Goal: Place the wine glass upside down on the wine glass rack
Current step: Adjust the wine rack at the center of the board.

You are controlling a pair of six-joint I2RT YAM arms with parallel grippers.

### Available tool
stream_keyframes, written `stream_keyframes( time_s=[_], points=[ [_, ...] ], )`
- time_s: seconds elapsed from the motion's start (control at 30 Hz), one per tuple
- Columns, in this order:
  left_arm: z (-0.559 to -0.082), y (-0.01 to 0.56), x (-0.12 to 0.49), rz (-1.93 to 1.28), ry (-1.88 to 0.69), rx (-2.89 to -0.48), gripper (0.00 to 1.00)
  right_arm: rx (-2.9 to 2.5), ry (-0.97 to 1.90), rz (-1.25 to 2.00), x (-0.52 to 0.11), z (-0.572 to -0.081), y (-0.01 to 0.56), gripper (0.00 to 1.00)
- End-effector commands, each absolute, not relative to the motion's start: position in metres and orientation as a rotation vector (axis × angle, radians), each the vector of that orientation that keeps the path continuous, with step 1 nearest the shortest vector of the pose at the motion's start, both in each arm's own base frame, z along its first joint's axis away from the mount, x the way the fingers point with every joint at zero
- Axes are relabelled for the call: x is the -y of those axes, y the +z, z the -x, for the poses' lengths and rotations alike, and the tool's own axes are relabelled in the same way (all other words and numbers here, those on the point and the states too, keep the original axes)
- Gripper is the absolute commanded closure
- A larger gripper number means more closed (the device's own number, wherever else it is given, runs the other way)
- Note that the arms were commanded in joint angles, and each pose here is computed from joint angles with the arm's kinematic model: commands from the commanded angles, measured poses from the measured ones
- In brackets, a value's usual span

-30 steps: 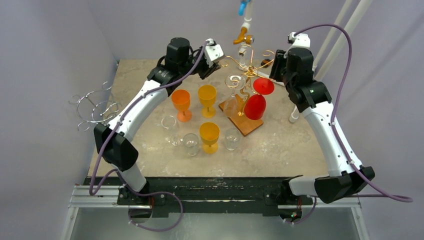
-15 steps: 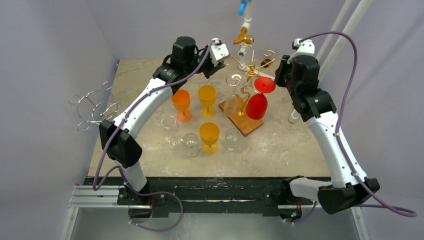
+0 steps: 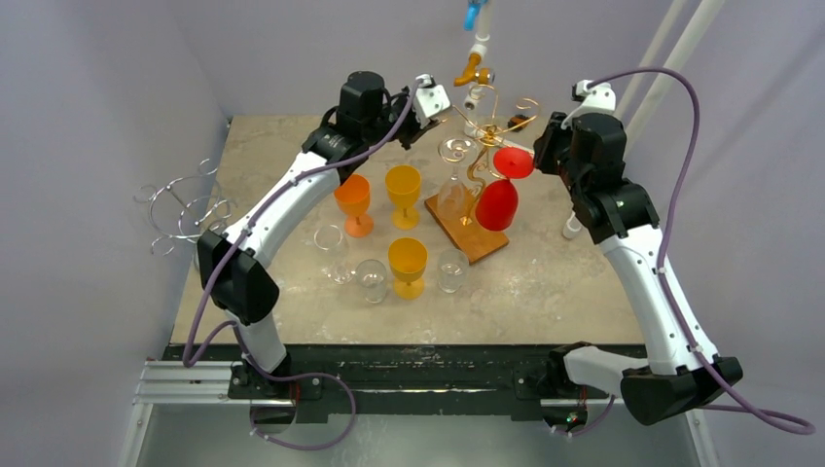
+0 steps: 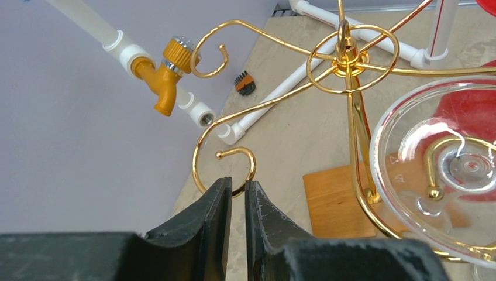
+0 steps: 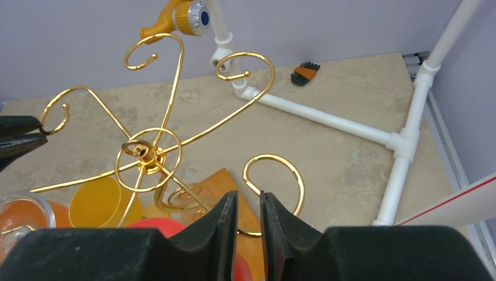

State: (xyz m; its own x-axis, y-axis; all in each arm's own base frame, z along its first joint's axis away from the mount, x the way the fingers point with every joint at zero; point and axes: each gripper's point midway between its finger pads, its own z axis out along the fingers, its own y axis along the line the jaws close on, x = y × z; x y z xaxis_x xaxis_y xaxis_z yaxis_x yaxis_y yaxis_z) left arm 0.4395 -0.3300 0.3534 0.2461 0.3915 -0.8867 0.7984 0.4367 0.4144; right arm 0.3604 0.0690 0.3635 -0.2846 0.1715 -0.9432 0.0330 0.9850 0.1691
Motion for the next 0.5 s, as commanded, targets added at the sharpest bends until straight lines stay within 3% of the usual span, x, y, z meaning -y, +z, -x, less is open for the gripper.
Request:
stream_keyframes(
  time_s=[0.0,0.47],
  points=[
    [-0.439,0.366,0.312,-1.125,-0.298,-1.346,0.83,-1.753,0.148,-0.174,-0.064,-0.357,0.409,0.71],
    [-0.433,0.364,0.302,-1.125,-0.266,-1.369,0.83,-1.792,0.073,-0.168,-0.064,-0.387,0.392,0.57]
  ],
)
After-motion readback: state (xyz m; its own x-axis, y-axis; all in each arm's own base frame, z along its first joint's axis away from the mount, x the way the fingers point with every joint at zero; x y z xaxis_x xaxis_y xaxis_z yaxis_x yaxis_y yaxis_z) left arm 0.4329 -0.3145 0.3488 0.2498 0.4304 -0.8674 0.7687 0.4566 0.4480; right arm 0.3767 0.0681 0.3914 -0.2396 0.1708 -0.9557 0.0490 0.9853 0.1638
